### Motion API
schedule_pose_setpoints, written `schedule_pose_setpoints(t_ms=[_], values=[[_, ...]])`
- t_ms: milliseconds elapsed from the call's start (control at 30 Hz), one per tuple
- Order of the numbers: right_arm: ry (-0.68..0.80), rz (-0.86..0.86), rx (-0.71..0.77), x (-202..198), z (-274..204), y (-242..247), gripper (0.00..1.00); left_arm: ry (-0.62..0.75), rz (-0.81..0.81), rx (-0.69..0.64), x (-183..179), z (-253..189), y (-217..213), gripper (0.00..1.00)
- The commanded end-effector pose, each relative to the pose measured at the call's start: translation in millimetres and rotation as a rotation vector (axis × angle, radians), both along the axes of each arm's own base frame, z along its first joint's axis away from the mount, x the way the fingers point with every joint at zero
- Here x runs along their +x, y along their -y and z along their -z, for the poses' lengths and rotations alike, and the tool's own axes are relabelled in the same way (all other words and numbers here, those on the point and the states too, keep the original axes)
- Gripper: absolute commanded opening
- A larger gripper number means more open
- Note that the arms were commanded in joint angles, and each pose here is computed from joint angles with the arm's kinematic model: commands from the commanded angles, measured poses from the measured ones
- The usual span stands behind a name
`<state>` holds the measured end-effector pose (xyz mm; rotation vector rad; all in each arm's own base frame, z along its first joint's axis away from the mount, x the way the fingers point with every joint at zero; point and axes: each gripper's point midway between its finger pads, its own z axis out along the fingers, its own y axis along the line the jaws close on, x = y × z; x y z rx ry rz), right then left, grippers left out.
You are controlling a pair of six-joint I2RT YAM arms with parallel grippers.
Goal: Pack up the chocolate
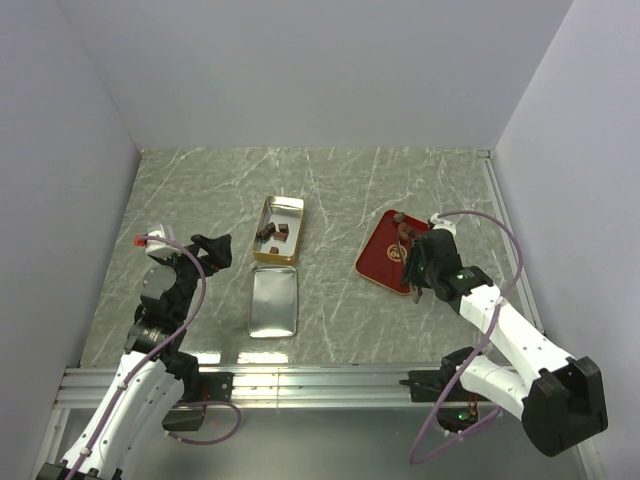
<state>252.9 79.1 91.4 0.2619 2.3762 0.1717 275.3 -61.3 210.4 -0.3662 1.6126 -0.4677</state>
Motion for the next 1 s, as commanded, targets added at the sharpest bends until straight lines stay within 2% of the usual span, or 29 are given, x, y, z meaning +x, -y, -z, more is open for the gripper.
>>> schedule_pose_setpoints(t_ms=[0,267,667,967], values=[[0.047,-0.021,0.016,15.6,-5.6,-4.1,0.49,0.024,0.015,-0.009,0.4,-6.5,3.5,0.99],[0.045,-0.034,0.022,17.6,-2.1,-6.0,0.47,0.021,0.017,-0.009,0.9,-5.3,3.9,0.99],[0.059,-0.057,0.055,11.0,-9.4,-10.4,0.35,0.024,0.017,-0.011,0.3,-6.2,3.8,0.99],[0.071,-0.045,0.040,12.3,-14.3,-6.7,0.34,0.025,0.017,-0.013,-0.2,-6.3,3.7,0.99]])
